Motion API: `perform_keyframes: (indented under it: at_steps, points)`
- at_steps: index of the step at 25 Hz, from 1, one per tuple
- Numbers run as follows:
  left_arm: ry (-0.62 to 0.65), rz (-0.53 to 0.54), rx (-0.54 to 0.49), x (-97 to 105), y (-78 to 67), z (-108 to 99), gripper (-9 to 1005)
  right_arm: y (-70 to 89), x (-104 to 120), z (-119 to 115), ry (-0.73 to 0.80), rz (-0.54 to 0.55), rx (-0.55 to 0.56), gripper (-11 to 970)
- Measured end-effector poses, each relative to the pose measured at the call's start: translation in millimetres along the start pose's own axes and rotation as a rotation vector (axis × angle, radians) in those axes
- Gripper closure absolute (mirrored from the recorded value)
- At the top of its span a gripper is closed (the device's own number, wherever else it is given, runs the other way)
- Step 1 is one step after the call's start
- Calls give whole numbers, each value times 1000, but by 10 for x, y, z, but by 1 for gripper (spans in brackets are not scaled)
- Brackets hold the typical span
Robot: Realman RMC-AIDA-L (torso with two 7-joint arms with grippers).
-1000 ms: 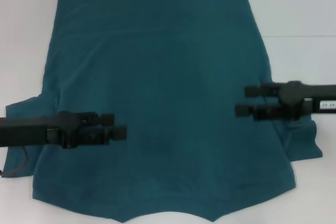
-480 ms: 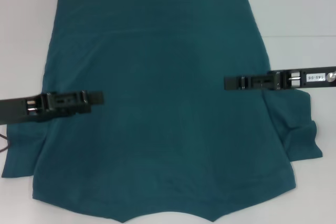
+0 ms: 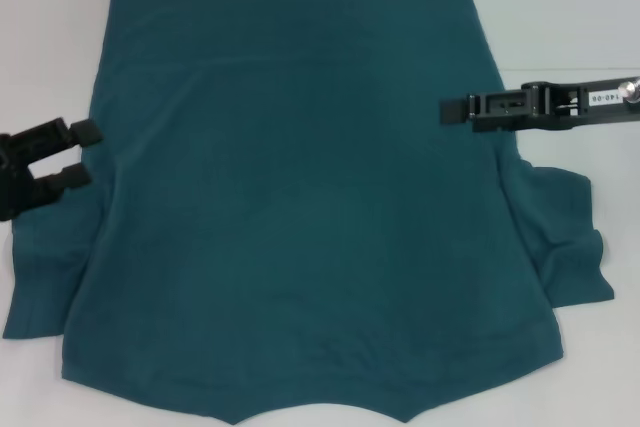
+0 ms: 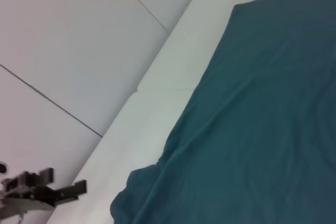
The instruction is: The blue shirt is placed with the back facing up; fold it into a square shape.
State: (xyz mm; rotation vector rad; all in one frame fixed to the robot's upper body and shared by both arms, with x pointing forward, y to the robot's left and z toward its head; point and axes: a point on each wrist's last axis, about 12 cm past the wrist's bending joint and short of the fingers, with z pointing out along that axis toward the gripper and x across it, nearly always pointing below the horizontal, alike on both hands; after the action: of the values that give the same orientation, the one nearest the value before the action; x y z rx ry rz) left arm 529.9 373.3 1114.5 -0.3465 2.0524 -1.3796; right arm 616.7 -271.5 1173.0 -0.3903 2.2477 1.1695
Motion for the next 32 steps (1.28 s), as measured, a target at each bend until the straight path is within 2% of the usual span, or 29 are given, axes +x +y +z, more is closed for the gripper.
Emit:
perform_keyframes:
  at_steps: [11,14,25,32]
  points:
    - [-100,-12,-190,70,288,-384,182,37,-65,48,2,-7,-4,18]
    - [-135,-28,-224,92,357,-432,182,27,-63,42,-4,-4,-1,18]
    - [-179,-60,-317,141,551,-380,182,-14,-33,50,-12,14,10,18]
    - [-198,-13,-348,131,611,-318,182,-25,-27,67,-12,23,10,17]
